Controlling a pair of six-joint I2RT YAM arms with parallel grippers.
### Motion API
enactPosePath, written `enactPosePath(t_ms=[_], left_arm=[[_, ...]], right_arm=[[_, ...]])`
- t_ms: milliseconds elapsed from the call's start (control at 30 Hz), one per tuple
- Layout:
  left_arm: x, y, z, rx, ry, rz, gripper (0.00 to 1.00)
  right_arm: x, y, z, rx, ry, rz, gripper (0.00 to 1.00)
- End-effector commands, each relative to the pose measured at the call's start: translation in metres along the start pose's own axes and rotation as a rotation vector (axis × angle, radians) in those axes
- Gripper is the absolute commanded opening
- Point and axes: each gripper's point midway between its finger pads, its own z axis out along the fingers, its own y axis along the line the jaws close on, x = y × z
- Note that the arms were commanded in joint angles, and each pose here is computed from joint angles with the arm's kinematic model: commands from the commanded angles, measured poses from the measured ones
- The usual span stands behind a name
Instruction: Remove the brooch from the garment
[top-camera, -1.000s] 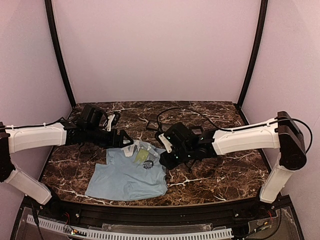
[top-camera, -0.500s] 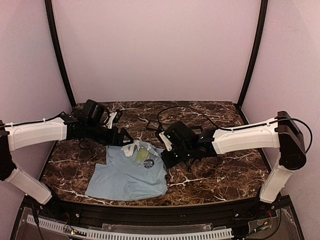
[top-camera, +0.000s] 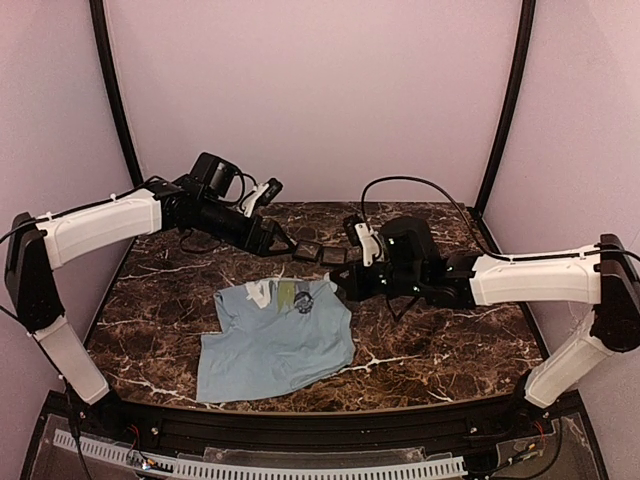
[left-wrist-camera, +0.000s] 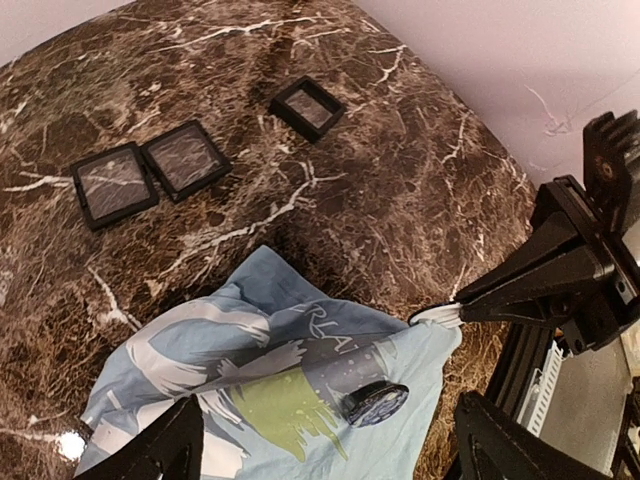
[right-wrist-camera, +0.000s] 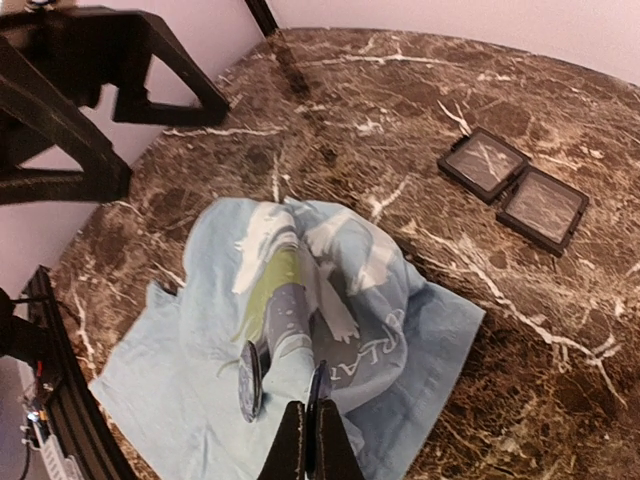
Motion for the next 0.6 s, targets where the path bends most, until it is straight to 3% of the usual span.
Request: enactPosePath(t_ms=[0,267,567], left_arm=[[-0.001,-0.029,-0.002,0.162,0.006,0.111,0.89],[0.018,-0.063,-0.008,0.387,-0.014,0.160,0.89],[0.028,-0.084,-0.005,0.474,0.005,0.155,0.84]], right_arm=[[-0.045,0.027,-0.023,-0.213,-0.205,0.035,0.00],[-0.052,0.048,-0.039,-0.395,-0.275,0.046,0.00],[-0.060,0.061,-0.049,-0.461,-0.281,0.011,0.00]])
